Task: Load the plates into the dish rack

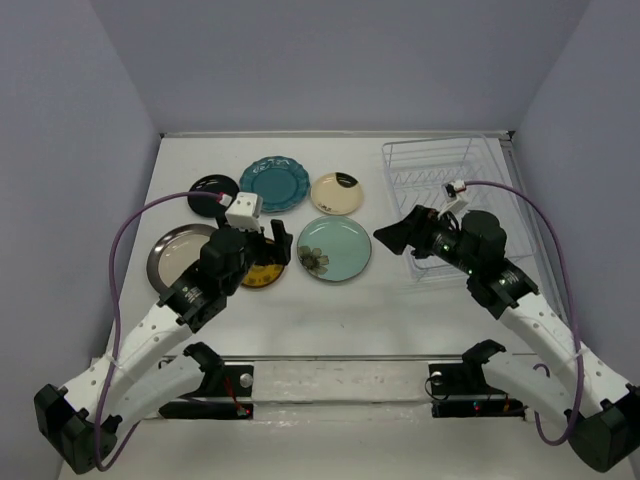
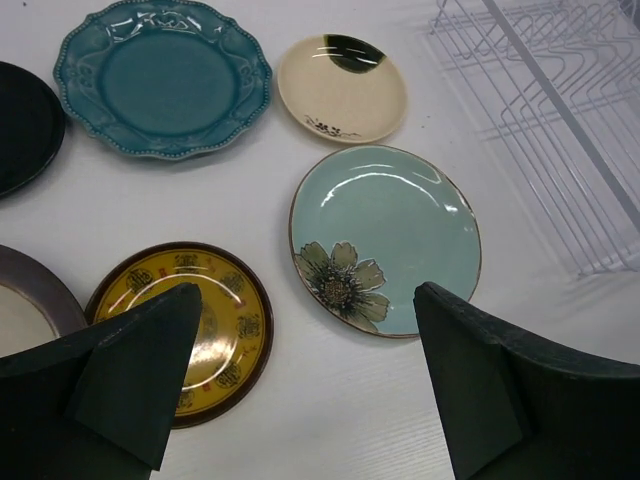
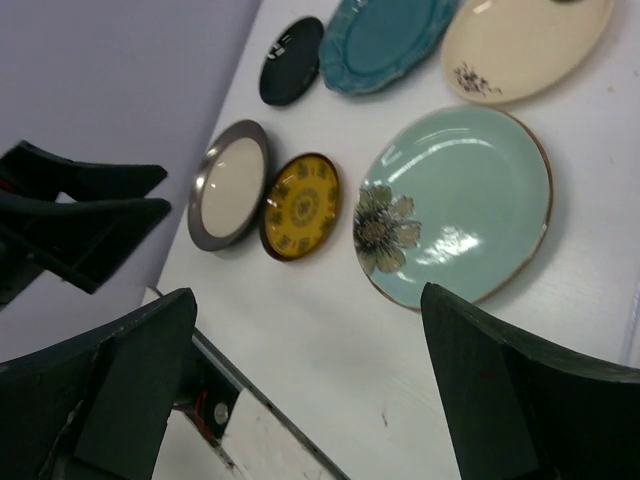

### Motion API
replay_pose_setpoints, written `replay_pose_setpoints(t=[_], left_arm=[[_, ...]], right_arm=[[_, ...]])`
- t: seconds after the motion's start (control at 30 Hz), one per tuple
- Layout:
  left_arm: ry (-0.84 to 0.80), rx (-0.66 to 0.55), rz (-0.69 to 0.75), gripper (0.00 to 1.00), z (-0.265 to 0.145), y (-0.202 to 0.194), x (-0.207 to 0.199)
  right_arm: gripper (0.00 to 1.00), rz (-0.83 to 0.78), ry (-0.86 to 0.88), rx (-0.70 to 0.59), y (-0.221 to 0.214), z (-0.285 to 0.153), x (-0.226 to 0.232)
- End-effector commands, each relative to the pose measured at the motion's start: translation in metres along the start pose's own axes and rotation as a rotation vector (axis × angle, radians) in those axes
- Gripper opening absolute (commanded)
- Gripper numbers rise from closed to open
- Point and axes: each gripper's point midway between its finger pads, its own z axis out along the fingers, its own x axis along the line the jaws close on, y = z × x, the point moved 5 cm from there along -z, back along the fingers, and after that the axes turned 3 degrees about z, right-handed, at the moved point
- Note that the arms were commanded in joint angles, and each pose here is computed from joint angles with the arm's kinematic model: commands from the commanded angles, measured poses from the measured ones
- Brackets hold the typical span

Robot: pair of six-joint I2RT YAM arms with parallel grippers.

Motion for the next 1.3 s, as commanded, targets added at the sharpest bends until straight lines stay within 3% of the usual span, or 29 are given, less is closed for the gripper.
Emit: replay_pose_setpoints(t=[0.0, 0.13, 0.23, 0.27, 0.3, 0.33, 0.37, 0.47, 0.6, 0.63, 0.7, 0.8, 0.87, 1.0, 1.13, 1.27], left_arm=[[-0.058, -0.037, -0.112, 0.99, -0.008, 0.02, -0.012], [-0.108, -0.017, -0.324, 0.99, -0.013, 0.002, -0.021], [-0.146, 0.013, -0.437, 0.99, -0.016, -0.02, -0.024], [-0.161, 0.019, -0.461, 0.99, -0.017, -0.025, -0.025], [-0.187, 0.027, -0.481, 0.99, -0.018, -0.035, -0.026], [-0.205, 0.018, -0.498, 0.99, -0.019, -0.036, -0.028], [-0.236, -0.002, -0.514, 0.99, -0.02, -0.034, -0.031], [-0.211, -0.008, -0.513, 0.99, -0.016, -0.045, -0.026], [-0.089, 0.09, -0.492, 0.99, 0.004, -0.066, -0.019], [-0.076, 0.1, -0.49, 0.84, 0.008, -0.068, -0.019], [-0.042, 0.113, -0.493, 0.67, 0.016, -0.074, -0.017], [0.037, 0.151, -0.503, 0.6, 0.033, -0.085, -0.014], [0.068, 0.177, -0.493, 0.57, 0.041, -0.089, -0.014], [0.135, 0.235, -0.475, 0.6, 0.062, -0.102, -0.017], [0.129, 0.234, -0.493, 0.72, 0.076, -0.107, -0.027], [0.134, 0.237, -0.502, 0.71, 0.09, -0.116, -0.032]], right_arm=[[1.0, 0.006, -0.043, -0.011, -0.005, -0.012, -0.006], [0.99, -0.033, -0.092, -0.069, 0.002, -0.025, -0.009], [0.88, -0.067, -0.127, -0.061, 0.002, -0.03, -0.012], [0.79, -0.073, -0.128, -0.059, 0.003, -0.031, -0.012], [0.54, -0.074, -0.122, -0.054, 0.003, -0.031, -0.01], [0.42, -0.076, -0.119, -0.053, 0.003, -0.032, -0.01], [0.23, -0.081, -0.111, -0.055, 0.003, -0.033, -0.008], [0.09, -0.093, -0.094, -0.058, 0.005, -0.035, -0.004], [0.09, -0.106, -0.073, -0.045, 0.006, -0.035, 0.0], [0.12, -0.109, -0.069, -0.044, 0.007, -0.035, 0.001], [0.27, -0.116, -0.067, -0.042, 0.008, -0.034, 0.002], [0.4, -0.125, -0.062, -0.017, 0.006, -0.03, 0.001], [0.4, -0.128, -0.056, -0.005, 0.004, -0.027, 0.001], [0.4, -0.128, -0.036, 0.017, 0.0, -0.022, 0.0], [0.4, -0.124, -0.027, 0.022, -0.002, -0.019, -0.002], [0.4, -0.118, -0.019, 0.032, -0.005, -0.017, -0.003]])
